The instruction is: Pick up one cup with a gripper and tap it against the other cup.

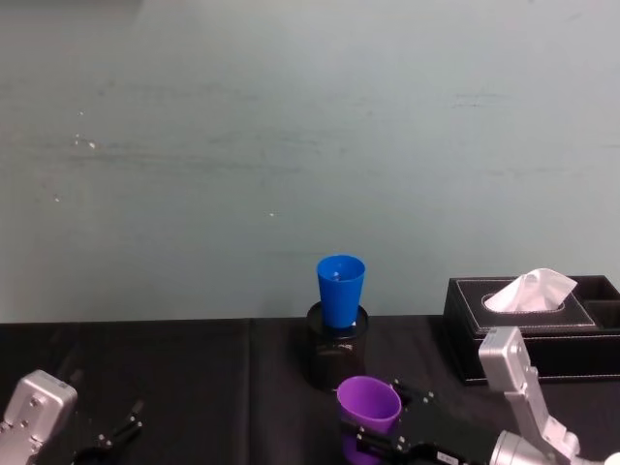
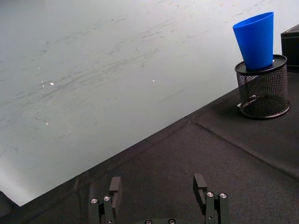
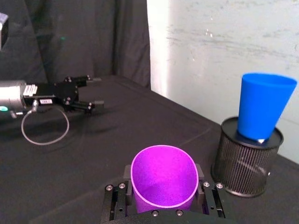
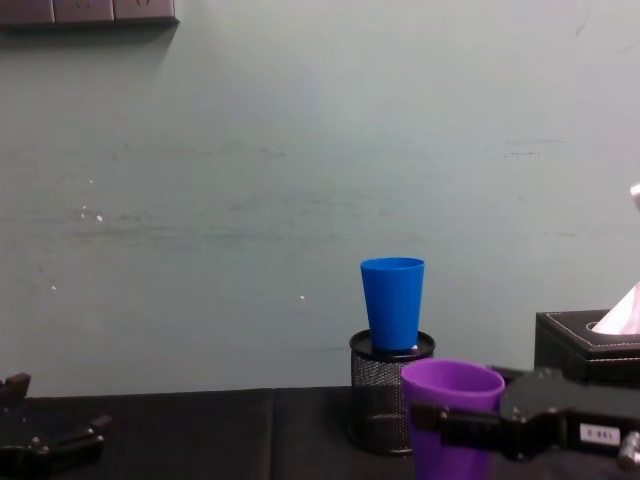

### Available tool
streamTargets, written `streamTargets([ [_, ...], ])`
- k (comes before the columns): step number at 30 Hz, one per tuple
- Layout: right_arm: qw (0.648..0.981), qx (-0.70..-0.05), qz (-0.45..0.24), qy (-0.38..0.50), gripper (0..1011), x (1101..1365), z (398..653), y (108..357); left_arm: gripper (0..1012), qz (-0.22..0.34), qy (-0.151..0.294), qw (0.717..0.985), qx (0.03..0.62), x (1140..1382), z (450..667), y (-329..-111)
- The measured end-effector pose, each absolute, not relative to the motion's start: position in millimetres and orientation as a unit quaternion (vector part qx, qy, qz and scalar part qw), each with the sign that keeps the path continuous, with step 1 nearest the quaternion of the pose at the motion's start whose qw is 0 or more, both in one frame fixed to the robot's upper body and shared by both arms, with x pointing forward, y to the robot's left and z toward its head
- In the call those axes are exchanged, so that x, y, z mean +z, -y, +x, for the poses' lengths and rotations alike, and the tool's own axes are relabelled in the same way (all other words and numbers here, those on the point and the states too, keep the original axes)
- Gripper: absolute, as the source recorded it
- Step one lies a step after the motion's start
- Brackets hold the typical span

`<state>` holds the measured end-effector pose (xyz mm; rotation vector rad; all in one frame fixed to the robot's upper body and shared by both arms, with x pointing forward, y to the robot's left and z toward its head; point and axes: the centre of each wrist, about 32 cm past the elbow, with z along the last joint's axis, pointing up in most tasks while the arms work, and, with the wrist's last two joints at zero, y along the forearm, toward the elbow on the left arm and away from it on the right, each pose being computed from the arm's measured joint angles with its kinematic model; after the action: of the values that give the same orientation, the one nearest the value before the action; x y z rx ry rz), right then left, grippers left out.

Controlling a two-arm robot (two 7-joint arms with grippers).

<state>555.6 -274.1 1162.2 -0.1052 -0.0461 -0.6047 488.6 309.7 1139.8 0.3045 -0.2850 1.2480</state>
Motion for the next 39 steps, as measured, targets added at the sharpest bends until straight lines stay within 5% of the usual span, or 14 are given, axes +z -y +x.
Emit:
streamTargets([
  [39,0.954,-0.294,-0.062,0.015,734,1122.9,556.7,272.3,1000,0.142,0.132,0.791,0.580,1139.8,488.6,-309.7],
])
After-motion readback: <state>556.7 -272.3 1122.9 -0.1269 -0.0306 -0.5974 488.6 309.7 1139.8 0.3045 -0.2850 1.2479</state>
